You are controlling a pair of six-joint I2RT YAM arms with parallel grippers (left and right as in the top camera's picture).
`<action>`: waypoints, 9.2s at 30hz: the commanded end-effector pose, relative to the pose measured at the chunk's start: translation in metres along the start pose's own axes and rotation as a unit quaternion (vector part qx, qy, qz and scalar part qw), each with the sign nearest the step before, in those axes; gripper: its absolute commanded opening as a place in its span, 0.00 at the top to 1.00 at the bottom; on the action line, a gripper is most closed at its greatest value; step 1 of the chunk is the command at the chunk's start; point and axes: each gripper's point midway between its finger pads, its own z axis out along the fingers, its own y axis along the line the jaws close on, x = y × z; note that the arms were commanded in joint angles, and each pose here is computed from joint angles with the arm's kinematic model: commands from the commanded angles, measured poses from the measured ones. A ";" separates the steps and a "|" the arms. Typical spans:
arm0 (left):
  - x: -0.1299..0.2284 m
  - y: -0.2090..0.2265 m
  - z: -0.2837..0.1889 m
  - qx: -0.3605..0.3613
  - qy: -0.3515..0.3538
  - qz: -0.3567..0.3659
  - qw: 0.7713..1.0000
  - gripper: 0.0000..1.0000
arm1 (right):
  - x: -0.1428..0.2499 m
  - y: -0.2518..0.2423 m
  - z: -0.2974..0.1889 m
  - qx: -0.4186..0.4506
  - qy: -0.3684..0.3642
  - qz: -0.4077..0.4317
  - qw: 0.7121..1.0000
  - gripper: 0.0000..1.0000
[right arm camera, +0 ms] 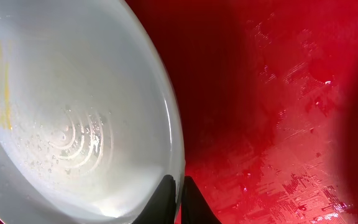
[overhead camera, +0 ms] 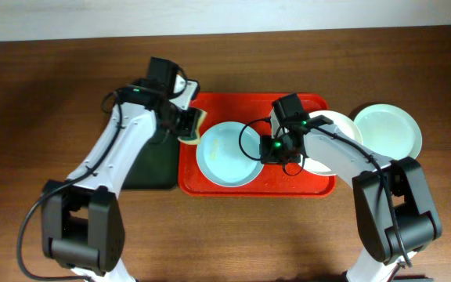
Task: Clean dirty plates on tray and stack at the side
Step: 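Carry the sponge right over the light blue plate with the left gripper, then scrub the light blue plate's surface with the sponge in the left gripper, then carry the sponge left and set it on the black tray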
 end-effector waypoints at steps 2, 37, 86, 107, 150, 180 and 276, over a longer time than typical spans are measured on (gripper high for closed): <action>0.002 -0.023 0.022 0.018 0.022 -0.013 1.000 1.00 | 0.000 0.001 -0.003 0.005 -0.006 -0.002 1.000 0.94; 0.009 -0.092 0.068 0.119 0.076 0.002 0.990 1.00 | 0.000 0.000 -0.002 0.006 -0.006 -0.002 1.000 0.94; -0.002 -0.048 0.028 0.054 0.051 -0.041 0.996 1.00 | 0.002 -0.001 0.000 0.005 -0.006 -0.002 1.000 0.78; 0.030 -0.043 0.057 -0.013 0.091 -0.026 0.995 1.00 | 0.006 0.010 0.004 0.010 -0.009 0.116 0.993 0.96; 0.017 -0.033 0.049 0.032 0.078 -0.036 0.996 1.00 | 0.002 0.003 0.003 0.031 -0.022 0.117 0.992 0.96; 0.003 -0.078 0.044 0.115 0.019 -0.031 0.993 1.00 | 0.004 0.002 0.003 0.032 -0.019 0.117 0.992 0.95; 0.042 0.188 0.002 -0.189 -0.060 -0.182 0.963 0.99 | 0.004 -0.004 0.003 0.049 -0.021 0.105 0.993 0.96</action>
